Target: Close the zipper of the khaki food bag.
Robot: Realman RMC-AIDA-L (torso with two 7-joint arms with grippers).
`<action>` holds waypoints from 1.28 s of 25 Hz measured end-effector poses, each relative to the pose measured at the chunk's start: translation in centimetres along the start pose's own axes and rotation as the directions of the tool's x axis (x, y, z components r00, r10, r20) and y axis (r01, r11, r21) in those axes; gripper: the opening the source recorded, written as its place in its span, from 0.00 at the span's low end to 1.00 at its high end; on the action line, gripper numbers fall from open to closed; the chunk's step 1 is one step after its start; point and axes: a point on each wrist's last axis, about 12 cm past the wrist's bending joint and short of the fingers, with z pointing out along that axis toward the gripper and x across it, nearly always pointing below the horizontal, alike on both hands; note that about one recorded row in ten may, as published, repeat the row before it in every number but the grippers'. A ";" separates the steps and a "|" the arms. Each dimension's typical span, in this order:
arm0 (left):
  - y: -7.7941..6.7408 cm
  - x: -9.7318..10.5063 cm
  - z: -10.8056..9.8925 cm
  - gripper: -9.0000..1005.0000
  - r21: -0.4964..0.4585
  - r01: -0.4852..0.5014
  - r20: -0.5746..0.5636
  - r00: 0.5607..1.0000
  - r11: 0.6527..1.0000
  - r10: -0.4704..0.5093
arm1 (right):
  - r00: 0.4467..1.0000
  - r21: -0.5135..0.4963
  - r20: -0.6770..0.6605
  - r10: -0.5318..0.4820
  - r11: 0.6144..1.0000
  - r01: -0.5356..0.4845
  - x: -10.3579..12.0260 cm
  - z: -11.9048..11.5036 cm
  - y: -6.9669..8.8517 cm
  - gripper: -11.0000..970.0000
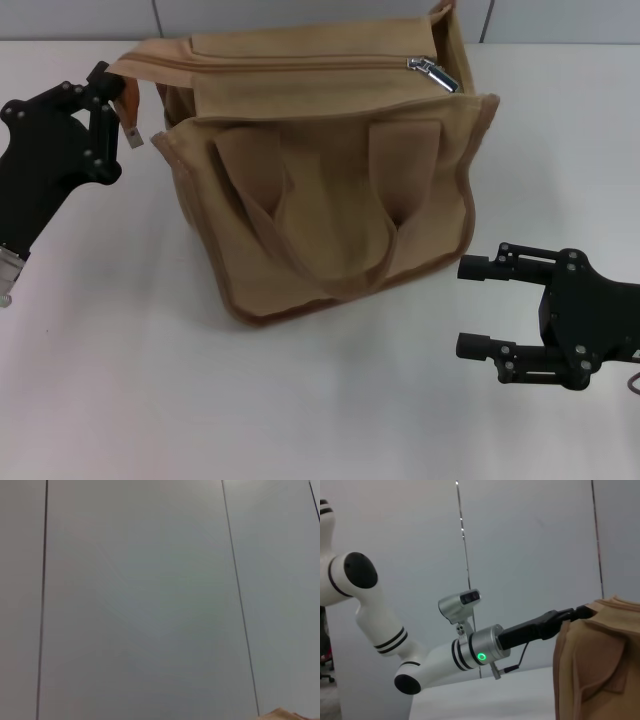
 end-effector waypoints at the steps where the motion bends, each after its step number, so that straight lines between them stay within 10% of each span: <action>1: 0.1 -0.1 -0.1 0.02 -0.001 0.017 -0.001 1.000 1.000 -0.017 | 1.000 0.005 0.002 0.001 1.000 -0.001 0.1 0.0 0.1 0.76; 9: 3.7 -2.3 -2.1 0.02 0.052 0.291 -0.073 0.955 0.955 -0.287 | 1.000 0.032 -0.013 0.008 0.999 -0.007 0.7 0.4 -0.1 0.76; 13: 4.2 -3.1 -2.4 0.27 0.090 0.358 -0.118 0.931 0.929 -0.347 | 1.000 0.041 -0.021 0.013 0.999 -0.012 0.9 0.5 -0.3 0.76; 18: 5.1 -5.2 -3.7 0.52 0.247 0.538 -0.337 0.828 0.806 -0.449 | 0.999 0.051 -0.028 0.021 0.998 -0.020 1.1 0.8 -0.5 0.76; 32: -0.5 -3.6 -3.9 0.78 0.546 0.517 -0.462 0.842 0.659 -0.277 | 0.994 -0.025 -0.095 0.062 0.998 -0.064 2.3 3.7 -0.3 0.76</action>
